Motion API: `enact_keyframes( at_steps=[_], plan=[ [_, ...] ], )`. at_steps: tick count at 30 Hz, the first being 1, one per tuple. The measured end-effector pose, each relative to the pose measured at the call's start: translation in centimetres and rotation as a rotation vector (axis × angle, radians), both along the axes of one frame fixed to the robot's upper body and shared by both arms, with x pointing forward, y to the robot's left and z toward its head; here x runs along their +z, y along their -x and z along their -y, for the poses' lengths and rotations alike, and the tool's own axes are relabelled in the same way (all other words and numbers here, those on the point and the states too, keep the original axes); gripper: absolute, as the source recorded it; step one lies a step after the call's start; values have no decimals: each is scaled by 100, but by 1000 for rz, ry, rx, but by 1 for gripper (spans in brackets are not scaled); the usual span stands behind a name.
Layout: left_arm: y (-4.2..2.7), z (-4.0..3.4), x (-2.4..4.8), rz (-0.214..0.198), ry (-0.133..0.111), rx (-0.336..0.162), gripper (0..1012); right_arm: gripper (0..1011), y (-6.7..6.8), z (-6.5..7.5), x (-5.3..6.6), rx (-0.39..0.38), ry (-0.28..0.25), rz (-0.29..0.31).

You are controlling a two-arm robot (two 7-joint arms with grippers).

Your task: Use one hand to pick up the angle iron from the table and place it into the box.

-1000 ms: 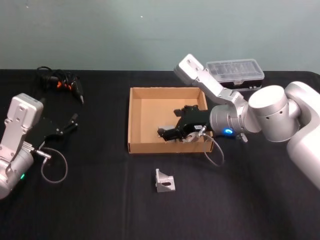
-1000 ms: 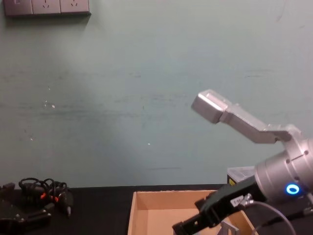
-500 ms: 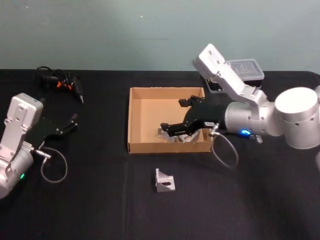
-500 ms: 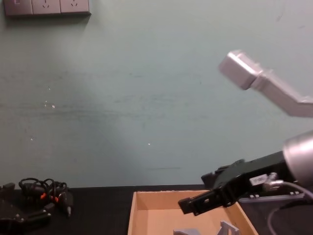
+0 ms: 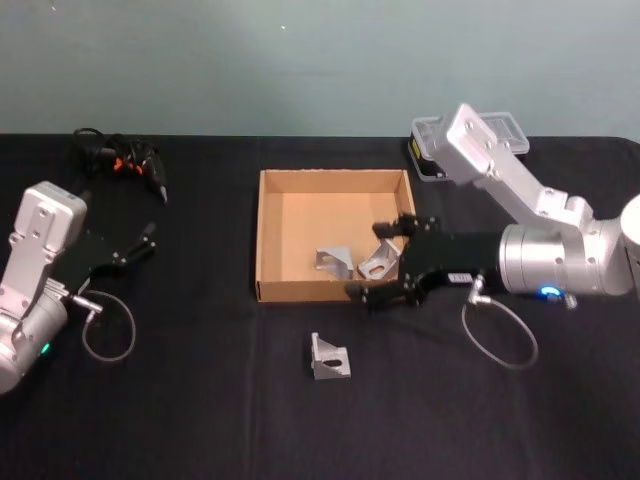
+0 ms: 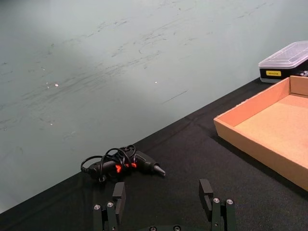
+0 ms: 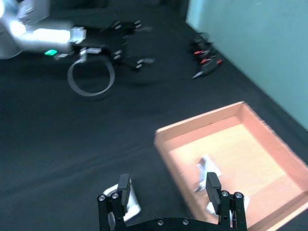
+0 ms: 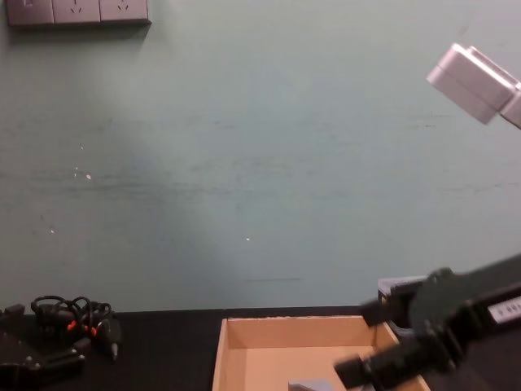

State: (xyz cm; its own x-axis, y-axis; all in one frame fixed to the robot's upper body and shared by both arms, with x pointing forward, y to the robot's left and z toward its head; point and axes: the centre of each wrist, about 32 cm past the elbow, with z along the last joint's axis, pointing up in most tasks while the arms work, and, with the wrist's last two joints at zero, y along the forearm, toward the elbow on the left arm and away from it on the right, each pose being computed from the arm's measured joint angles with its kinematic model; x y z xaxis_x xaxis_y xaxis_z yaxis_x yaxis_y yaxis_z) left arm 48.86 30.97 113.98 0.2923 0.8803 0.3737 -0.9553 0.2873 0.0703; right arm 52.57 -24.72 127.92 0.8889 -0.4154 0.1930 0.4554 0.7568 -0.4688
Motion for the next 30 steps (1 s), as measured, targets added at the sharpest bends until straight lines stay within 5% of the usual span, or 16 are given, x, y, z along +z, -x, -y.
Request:
enact_keyframes(
  at_steps=[11,30],
  plan=[
    [0,0,0,0,0,0,1000,1003,86,1,-143,158,65,-90],
    [0,0,0,0,0,0,1000,1003,-92,-224,-383,217,131,-157]
  ],
)
